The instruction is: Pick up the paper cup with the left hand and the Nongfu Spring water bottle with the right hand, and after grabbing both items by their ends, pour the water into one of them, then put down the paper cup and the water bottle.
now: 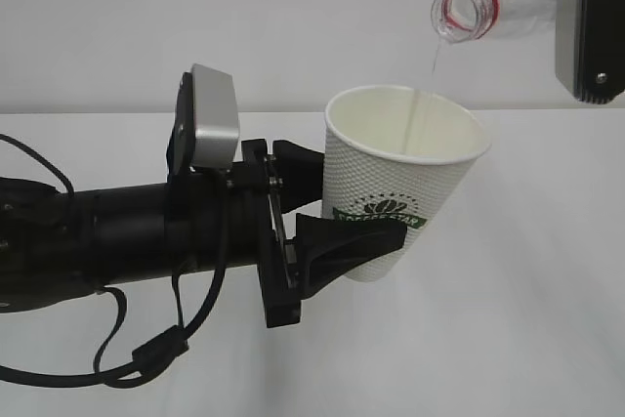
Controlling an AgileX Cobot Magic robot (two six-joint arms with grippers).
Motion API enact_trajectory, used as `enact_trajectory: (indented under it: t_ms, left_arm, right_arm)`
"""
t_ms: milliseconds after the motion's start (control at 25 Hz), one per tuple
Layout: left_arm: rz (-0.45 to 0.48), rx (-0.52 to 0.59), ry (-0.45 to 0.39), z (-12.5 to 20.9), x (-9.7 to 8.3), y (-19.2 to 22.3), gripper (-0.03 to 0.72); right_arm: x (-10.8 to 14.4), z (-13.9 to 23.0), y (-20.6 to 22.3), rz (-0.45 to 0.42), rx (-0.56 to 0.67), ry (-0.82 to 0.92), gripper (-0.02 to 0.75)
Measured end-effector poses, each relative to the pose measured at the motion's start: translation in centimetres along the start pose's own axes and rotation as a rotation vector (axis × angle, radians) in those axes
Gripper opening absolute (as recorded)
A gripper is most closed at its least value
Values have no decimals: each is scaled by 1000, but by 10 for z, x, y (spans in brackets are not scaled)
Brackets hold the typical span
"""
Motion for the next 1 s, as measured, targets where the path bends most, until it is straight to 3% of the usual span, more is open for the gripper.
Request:
enact_trajectory:
  t_ms: [1000]
  left_arm:
    - [0, 0, 0, 0, 0, 0, 474]
  right_arm:
    - [0, 0, 0, -1, 0, -26, 529]
Point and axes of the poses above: a point on each arm's last joint axis where the gripper is mounted, y pointing out along that axis toward the gripper, x along the wrist's bending axis when the last joint is at zero, z = x × y, the point moved 3 cm from there along y, pointing out along that axis toward the gripper, and after that the axes turned 4 degrees about y, right-handed, at the moved point
